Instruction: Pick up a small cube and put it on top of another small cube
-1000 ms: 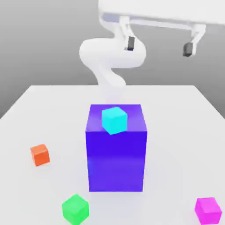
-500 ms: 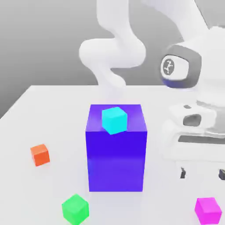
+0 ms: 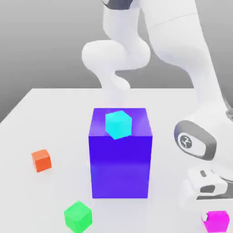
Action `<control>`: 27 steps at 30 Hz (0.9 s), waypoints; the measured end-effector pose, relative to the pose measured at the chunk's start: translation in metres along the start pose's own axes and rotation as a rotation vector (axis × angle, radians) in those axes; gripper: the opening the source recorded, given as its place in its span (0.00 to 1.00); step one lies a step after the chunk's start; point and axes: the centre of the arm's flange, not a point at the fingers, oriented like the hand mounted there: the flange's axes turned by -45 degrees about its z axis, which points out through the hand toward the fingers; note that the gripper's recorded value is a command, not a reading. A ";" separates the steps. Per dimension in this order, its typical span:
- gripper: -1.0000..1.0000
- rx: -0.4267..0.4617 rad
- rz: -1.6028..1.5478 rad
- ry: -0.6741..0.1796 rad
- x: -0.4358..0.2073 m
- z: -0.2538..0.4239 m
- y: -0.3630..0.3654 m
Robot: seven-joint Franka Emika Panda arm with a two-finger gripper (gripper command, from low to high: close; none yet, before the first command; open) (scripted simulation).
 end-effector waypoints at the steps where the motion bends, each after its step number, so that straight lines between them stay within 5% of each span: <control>1: 0.00 0.000 0.001 0.000 0.000 -0.006 0.000; 6: 0.00 -0.005 -0.033 -0.016 0.000 -0.056 0.003; 27: 0.00 0.063 -0.838 -0.236 0.022 -0.031 0.081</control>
